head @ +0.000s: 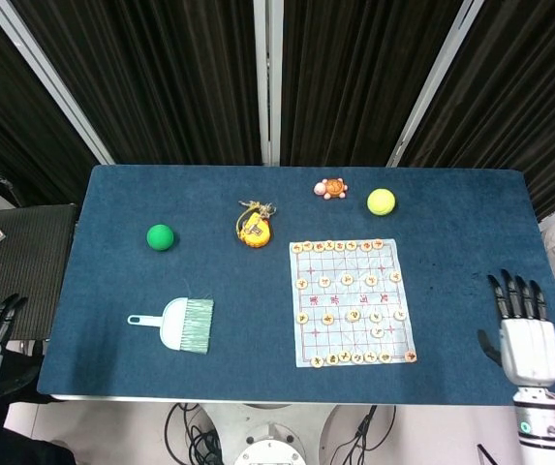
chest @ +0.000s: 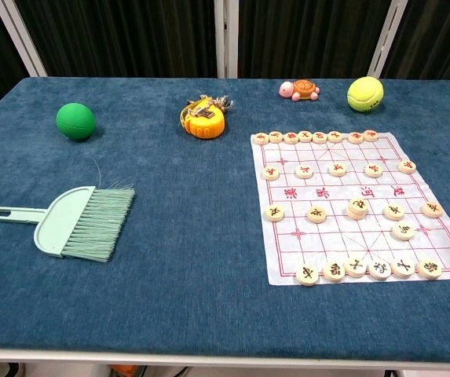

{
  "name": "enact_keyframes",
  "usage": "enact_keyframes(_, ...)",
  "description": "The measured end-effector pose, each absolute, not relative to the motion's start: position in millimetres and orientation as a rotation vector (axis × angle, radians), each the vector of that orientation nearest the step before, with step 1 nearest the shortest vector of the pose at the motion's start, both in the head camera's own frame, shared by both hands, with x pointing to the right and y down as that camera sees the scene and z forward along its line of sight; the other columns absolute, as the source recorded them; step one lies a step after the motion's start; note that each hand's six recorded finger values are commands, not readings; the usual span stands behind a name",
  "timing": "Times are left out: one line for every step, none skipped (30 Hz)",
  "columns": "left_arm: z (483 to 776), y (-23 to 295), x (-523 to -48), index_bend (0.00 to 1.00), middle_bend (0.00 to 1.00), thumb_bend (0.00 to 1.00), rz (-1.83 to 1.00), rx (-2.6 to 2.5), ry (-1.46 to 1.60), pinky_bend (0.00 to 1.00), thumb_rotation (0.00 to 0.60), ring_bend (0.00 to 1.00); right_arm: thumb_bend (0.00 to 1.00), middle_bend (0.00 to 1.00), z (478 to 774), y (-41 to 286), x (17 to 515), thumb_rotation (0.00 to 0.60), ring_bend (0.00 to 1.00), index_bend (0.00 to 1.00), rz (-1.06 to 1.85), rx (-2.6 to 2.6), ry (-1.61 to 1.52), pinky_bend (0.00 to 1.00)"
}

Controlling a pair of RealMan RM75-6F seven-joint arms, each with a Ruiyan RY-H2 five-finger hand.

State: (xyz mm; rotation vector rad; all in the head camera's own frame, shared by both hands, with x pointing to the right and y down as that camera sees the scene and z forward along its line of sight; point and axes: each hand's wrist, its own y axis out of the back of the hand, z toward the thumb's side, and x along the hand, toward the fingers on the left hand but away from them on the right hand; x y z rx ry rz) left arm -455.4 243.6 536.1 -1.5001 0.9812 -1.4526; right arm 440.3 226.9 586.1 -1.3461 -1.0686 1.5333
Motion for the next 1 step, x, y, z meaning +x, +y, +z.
enact_keyframes(537.2,243.2,-455.4,0.05,0.05,0.1,-1.454,-1.498,0.983,0.0,0.6,0.0,0.17,0.0,583.2,231.3,446.5,0.6,0.0,0.0,1.543,-1.341,-1.083,0.0)
